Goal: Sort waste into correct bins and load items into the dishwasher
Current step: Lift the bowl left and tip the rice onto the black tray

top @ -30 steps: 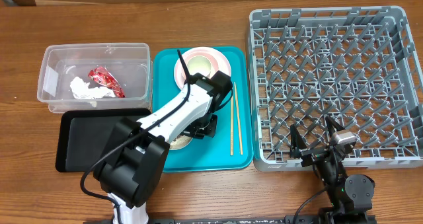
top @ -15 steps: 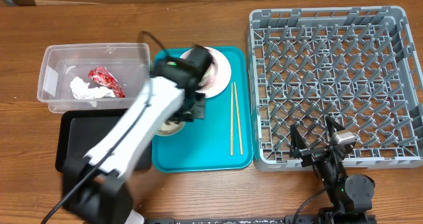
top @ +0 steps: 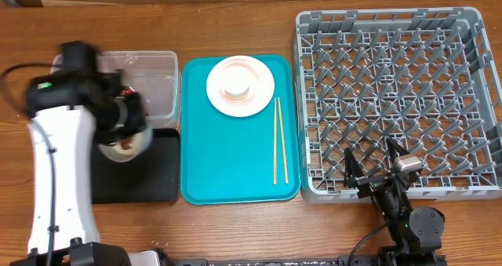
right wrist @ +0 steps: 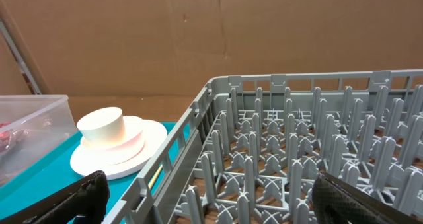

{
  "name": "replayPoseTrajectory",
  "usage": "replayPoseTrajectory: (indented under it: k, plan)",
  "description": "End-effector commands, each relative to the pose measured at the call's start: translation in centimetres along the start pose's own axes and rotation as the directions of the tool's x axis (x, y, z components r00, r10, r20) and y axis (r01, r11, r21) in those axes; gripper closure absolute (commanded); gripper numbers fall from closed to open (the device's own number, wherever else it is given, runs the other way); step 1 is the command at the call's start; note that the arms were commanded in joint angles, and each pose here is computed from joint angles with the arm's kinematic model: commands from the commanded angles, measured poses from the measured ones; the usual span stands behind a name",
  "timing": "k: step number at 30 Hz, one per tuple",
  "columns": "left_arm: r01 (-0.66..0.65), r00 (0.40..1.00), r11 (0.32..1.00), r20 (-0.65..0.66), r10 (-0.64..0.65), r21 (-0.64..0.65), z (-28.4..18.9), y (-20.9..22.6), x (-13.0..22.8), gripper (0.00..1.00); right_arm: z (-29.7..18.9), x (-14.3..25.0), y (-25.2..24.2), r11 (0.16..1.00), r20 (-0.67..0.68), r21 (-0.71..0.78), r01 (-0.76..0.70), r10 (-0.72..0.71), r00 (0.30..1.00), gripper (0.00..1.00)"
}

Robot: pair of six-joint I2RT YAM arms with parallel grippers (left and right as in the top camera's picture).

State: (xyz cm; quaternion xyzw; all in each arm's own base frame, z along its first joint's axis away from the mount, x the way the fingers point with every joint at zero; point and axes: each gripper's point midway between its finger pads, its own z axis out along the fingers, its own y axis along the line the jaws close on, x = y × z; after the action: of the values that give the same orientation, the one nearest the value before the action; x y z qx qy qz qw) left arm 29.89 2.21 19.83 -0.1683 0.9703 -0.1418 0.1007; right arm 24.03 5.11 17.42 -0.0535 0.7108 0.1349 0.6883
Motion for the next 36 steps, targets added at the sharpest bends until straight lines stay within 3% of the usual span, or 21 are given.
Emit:
replayPoseTrajectory:
  k: [1, 7, 14, 21, 29, 36]
  plan:
    - [-0.01, 0.999, 0.971, 0.048, -0.001, 0.24, -1.2, -0.2, -0.5, 0.96, 0.0, 0.1, -0.1, 1.0, 0.008, 0.004, 0.001, -0.001, 1.0, 0.0]
    - [0.042, 0.99, 0.873, 0.097, -0.102, 0.486, -0.7, 1.5, -0.8, 0.96, 0.0, 0.1, -0.1, 1.0, 0.008, 0.004, 0.001, -0.001, 1.0, 0.0]
    - [0.056, 0.967, 0.777, 0.16, -0.2, 0.627, 2.0, 3.6, -0.8, 0.96, 0.0, 0.1, -0.1, 1.0, 0.008, 0.004, 0.001, -0.001, 1.0, 0.0]
    - [0.079, 0.956, 0.753, 0.163, -0.242, 0.653, 4.0, 4.9, 0.3, 0.96, 0.0, 0.1, -0.1, 1.0, 0.008, 0.004, 0.001, -0.001, 1.0, 0.0]
    - [-0.006, 0.919, 0.676, 0.272, -0.287, 0.737, 1.7, 5.8, -0.9, 0.96, 0.0, 0.1, -0.1, 1.0, 0.008, 0.004, 0.001, -0.001, 1.0, 0.0]
    - [0.022, 0.908, 0.653, 0.258, -0.329, 0.757, 1.2, 6.3, -0.7, 0.96, 0.0, 0.1, -0.1, 1.0, 0.008, 0.004, 0.001, -0.001, 1.0, 0.0]
